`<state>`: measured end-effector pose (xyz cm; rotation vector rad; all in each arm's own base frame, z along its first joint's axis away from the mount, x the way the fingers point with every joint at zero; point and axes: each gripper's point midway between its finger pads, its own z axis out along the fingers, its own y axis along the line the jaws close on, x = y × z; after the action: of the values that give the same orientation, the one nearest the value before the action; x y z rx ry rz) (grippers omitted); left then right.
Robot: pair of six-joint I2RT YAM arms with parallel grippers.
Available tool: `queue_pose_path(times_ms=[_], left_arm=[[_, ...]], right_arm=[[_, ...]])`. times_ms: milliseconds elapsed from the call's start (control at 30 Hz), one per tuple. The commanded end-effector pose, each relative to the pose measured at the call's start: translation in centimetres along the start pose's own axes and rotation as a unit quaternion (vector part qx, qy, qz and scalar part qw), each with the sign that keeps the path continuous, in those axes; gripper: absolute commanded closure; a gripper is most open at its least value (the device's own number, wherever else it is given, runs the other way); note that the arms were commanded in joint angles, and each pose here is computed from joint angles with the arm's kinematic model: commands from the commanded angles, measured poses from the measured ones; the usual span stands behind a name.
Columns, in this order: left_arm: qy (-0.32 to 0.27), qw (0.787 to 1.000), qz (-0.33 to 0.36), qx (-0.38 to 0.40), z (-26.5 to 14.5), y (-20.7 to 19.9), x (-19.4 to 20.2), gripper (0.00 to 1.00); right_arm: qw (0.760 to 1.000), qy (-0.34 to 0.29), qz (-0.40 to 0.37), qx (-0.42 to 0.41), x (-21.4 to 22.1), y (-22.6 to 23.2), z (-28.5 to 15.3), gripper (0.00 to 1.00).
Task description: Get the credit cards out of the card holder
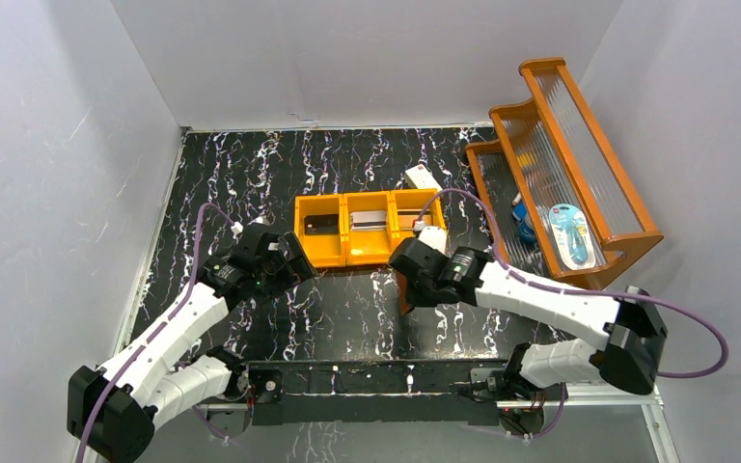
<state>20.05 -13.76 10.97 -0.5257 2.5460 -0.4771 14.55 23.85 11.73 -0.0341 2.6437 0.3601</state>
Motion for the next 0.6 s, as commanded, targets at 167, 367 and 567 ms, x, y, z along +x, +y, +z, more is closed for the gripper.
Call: queue_pose_path(times_ms=[167, 367, 567], left_arm=[[-0.021, 1.000, -0.007, -0.005, -1.3, 0.3, -0.7, 0.02], [-0.054, 0.998, -0.019, -0.036, -2.3, 1.4, -1.8, 0.02], [-0.059, 0.997, -0.033, -0.046, -2.4, 2.1, -1.6, 0.02]], right_arm=[[0.978, 0.043, -0.124, 0.164, 1.9, -1.7, 1.3, 0.80], [0.971, 0.064, -0.186, 0.137, 4.3, 3.2, 3.1, 0.64], [0.980, 0.089, -0.174, -0.038, 6.0, 10.7, 3.1, 0.35]])
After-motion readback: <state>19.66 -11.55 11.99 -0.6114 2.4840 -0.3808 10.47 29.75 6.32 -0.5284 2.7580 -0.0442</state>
